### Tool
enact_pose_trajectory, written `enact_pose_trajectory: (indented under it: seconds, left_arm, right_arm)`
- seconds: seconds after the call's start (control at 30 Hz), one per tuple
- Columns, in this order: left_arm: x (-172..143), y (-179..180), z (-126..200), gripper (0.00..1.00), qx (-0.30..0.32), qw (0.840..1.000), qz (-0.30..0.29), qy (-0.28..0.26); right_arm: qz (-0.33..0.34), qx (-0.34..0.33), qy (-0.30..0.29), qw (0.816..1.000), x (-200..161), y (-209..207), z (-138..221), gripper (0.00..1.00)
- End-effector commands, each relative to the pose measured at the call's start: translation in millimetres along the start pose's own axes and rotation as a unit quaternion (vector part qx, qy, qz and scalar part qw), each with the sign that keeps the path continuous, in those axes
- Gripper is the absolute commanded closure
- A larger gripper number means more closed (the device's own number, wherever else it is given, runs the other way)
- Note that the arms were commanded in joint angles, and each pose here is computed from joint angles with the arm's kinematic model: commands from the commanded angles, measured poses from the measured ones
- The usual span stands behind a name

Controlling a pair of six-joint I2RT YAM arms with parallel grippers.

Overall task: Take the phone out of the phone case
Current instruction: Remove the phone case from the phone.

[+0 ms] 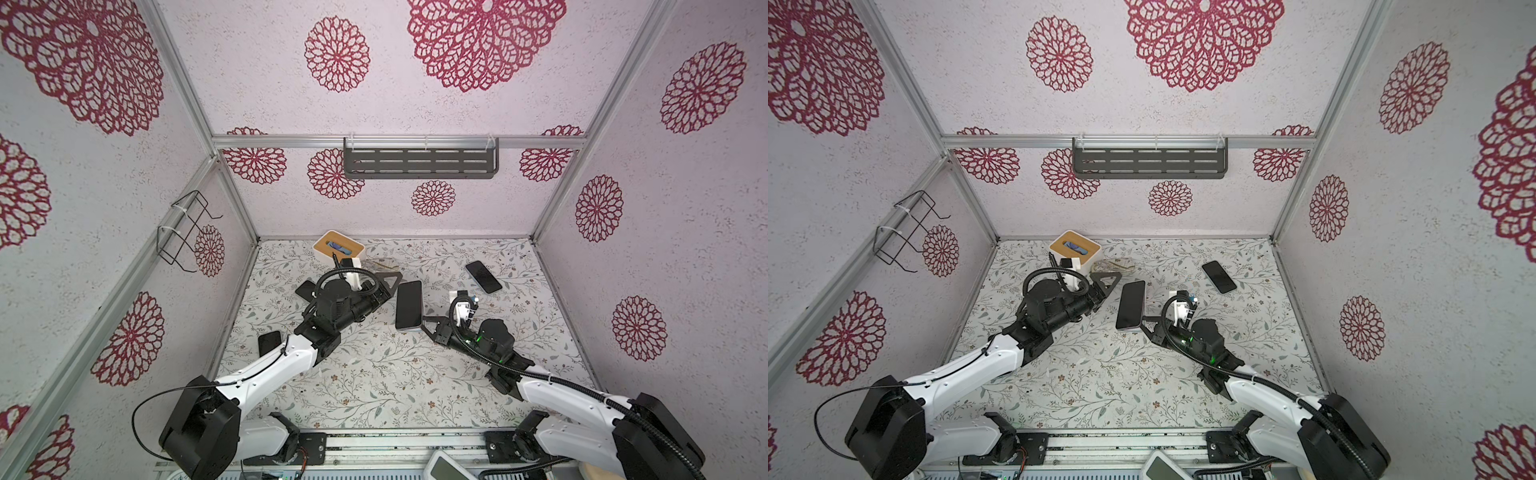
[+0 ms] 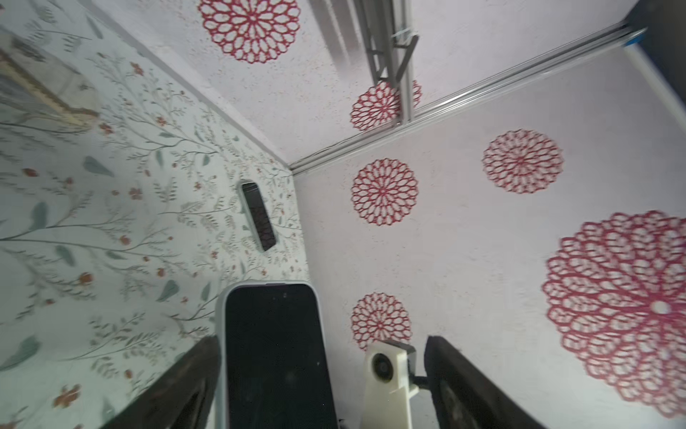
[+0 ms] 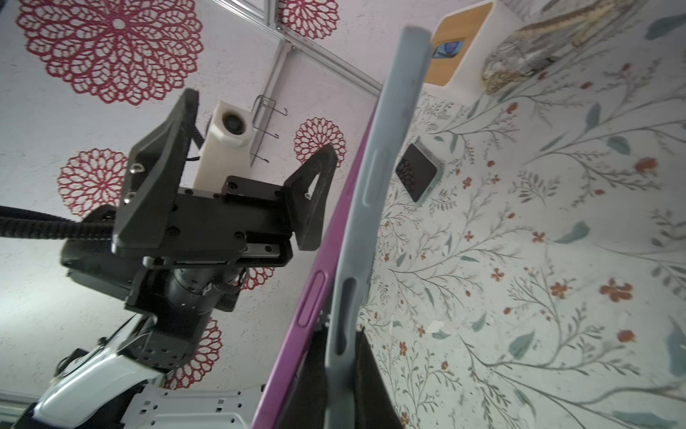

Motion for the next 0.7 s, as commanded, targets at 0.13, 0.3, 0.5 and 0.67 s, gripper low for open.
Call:
enact_pose_trajectory:
  seconds: [0.13, 0.3, 0.5, 0.67]
  left_arm:
    - [-26.8, 11.8, -2.0, 0.08, 0.134, 0.980, -0.140, 0.034]
    - [-59.6, 6.5, -4.8, 0.10, 0.171, 0.952, -0.239, 0.083]
    - [-88.9, 5.1, -1.4, 0.11, 0.211, 0.915, -0.316, 0.134]
    - [-114.0, 6.3, 1.5, 0.13, 0.230, 0.885, -0.370, 0.163]
  right_arm:
    - [0.026, -0.008, -0.031, 0.999, 8.1, 3.7, 4.9, 1.00]
    - [0.024, -0.027, -0.027, 0.999, 4.6, -5.8, 3.7, 1.00]
    - [0.023, -0.036, -0.022, 0.999, 2.2, -10.3, 2.8, 1.00]
    - [0.020, -0.043, -0.020, 0.999, 0.8, -13.0, 3.1, 1.00]
Point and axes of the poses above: each gripper's point midway between its finger pads, its own z axis back along the fingers, its own y axis along the line the jaws close on, x = y × z, the point moved 3 cm from there along z, back along the fingers, and after that the axes turned 10 degrees about z, right-handed, at the moved point
